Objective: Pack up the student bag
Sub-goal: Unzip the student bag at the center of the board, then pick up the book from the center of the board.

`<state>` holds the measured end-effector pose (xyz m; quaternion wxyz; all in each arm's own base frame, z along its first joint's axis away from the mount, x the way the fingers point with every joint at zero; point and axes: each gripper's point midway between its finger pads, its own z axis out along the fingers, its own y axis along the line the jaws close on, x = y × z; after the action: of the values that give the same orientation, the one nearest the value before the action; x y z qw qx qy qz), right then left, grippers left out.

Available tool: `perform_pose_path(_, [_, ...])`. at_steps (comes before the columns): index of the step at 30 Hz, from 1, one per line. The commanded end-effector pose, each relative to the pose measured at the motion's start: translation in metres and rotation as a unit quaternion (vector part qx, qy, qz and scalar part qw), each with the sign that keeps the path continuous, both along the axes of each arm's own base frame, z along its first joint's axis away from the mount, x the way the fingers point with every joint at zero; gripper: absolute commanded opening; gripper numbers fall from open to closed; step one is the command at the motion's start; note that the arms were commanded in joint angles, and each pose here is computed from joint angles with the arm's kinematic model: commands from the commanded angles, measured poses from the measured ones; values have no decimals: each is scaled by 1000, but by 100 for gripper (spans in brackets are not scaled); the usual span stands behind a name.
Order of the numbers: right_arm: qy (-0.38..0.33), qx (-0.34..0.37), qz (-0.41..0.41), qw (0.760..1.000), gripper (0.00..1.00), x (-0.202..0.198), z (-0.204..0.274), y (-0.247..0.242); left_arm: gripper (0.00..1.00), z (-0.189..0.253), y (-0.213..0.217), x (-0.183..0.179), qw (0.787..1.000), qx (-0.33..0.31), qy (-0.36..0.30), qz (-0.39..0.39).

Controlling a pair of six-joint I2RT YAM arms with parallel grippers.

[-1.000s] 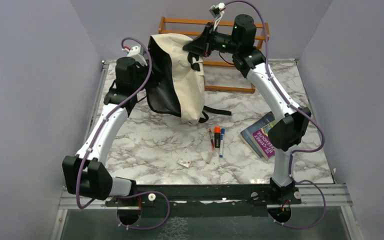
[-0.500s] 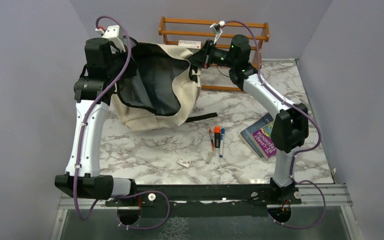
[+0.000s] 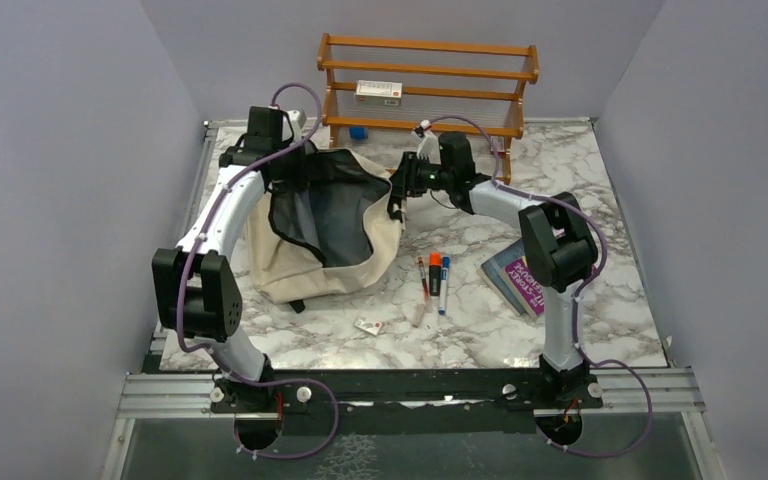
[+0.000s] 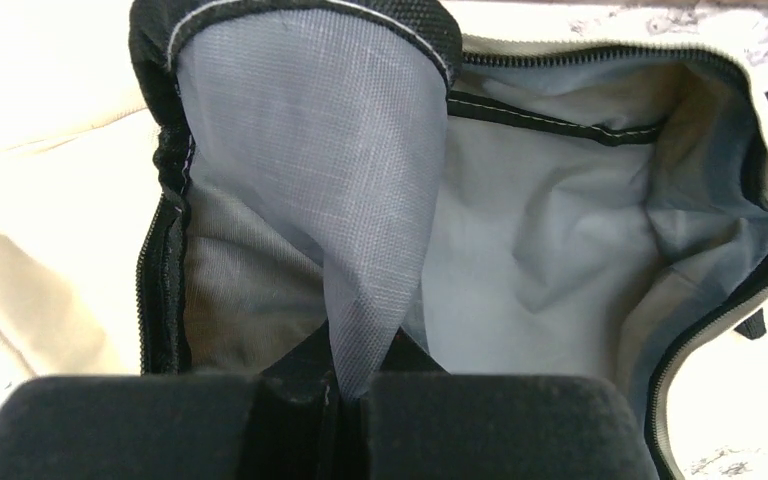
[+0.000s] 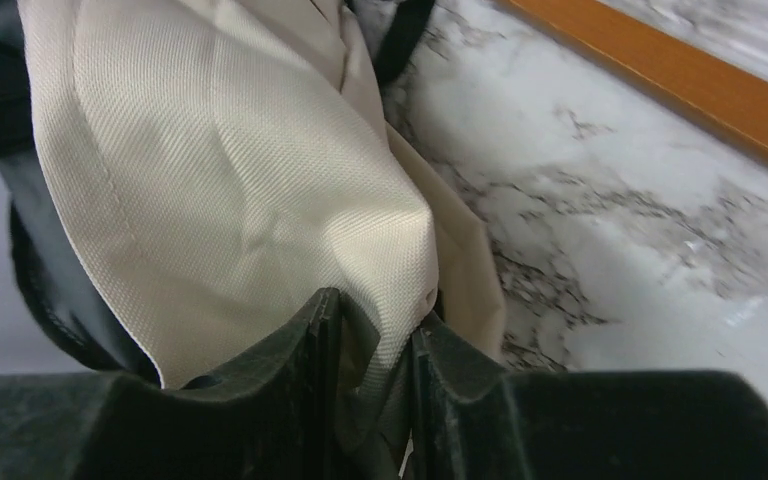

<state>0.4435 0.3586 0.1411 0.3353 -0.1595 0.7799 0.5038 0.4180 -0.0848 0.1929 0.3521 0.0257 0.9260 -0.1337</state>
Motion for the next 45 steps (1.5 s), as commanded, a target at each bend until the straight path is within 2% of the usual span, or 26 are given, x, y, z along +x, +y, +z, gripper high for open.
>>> perform_pose_path(1, [-52, -54, -37, 997, 37, 13, -9, -16, 0, 7, -34, 17, 998, -19, -39, -49])
perform_pose_path(8, [-93, -132, -137, 977, 50, 18, 8, -72, 0, -4, -35, 24, 999, -14, -31, -36])
perform_pose_path(12, [-102, -140, -216, 961, 55, 10, 31, -110, 0, -10, -33, 28, 999, -11, -30, -26])
perform_pose_path(17, [-76, -157, -280, 944, 56, -10, 40, -140, 0, -20, -36, 33, 999, -26, -27, -18])
perform_pose_path(24, [-26, -217, -343, 913, 58, -44, 22, -184, 0, -34, -48, 33, 998, -53, -24, -36])
perform_pose_path(26, [-11, -237, -374, 897, 59, -54, 15, -201, 0, -39, -51, 32, 997, -57, -20, -40])
perform_pose_path(31, [14, -296, -466, 834, 63, -82, 1, -256, 0, -50, -56, 29, 997, -62, -11, -48])
perform_pose_path(33, [30, -311, -488, 815, 67, -93, -6, -273, 0, -54, -57, 27, 997, -64, -7, -50])
perform_pose_path(39, [104, -288, -549, 778, 73, -118, -24, -327, 0, -69, -62, 19, 996, -70, 10, -55])
perform_pose_path(45, [165, -247, -623, 724, 80, -148, -44, -386, 0, -74, -71, 13, 994, -77, 20, -68])
